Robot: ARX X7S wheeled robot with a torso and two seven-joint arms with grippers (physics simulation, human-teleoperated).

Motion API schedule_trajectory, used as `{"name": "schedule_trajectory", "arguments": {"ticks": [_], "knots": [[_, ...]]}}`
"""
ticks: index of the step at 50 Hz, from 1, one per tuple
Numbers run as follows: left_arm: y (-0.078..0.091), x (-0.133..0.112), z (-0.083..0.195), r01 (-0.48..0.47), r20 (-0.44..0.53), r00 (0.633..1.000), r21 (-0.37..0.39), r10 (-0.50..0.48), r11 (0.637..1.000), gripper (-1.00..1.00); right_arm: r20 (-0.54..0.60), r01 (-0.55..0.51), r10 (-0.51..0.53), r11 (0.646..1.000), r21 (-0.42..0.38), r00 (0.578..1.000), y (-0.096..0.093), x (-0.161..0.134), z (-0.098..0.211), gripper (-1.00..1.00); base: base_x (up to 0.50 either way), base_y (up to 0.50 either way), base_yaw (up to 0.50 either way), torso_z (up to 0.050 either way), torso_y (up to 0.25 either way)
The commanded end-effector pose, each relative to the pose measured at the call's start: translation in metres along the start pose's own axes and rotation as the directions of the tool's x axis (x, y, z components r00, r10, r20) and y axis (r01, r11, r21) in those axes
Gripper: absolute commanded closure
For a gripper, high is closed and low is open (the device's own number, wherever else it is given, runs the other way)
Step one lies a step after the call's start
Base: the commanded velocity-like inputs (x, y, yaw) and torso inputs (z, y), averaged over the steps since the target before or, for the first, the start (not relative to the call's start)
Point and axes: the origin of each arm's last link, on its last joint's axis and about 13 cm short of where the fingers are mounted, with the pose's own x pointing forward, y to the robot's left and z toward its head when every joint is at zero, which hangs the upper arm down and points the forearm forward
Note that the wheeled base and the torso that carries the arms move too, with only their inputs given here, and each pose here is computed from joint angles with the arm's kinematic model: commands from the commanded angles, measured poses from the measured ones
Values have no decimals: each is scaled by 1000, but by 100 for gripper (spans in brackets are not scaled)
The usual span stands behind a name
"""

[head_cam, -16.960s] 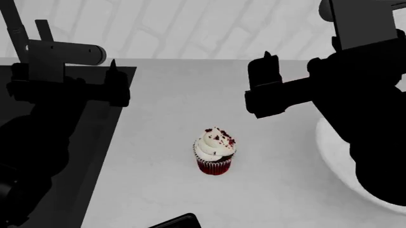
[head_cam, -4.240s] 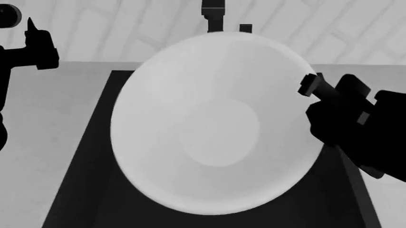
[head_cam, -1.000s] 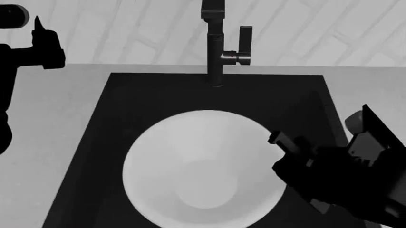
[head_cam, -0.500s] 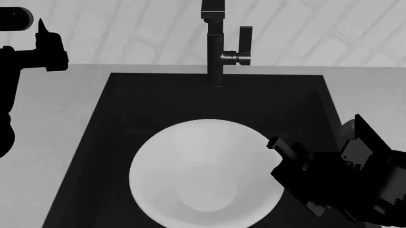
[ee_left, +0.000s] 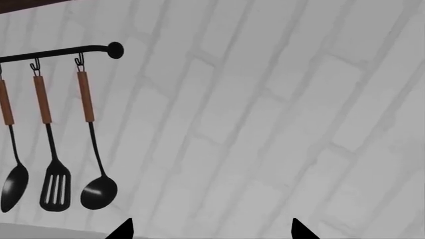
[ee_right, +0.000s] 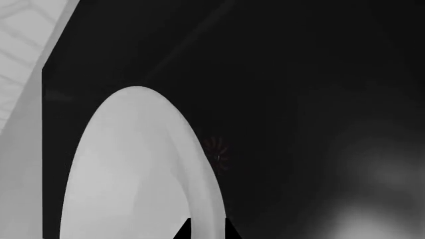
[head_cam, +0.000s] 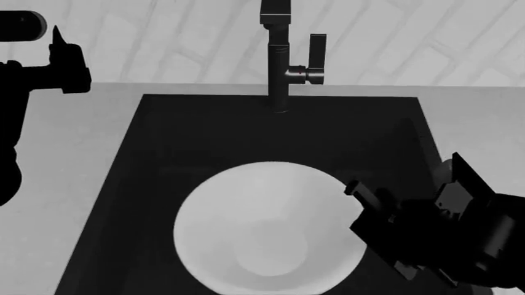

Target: Move the fresh-baked cupcake off the tray onto the counter, and place the bowl used for mixing into the sink.

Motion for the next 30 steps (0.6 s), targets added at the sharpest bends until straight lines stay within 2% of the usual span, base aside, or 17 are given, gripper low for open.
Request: {"name": "schedule_trajectory", "arguments": {"ticks": [1,30], "knots": [[-1,0,-1,3,-4,1000,2,-3,1000,-100,8,-15,15,1000,10,1000,-1,4,7,100,0,0,0,0,0],[-1,1,0,9,-3,1000,5,-9,1000,-100,8,-3,3,1000,1,1000,-2,19,18,100,0,0,0,0,0]]}}
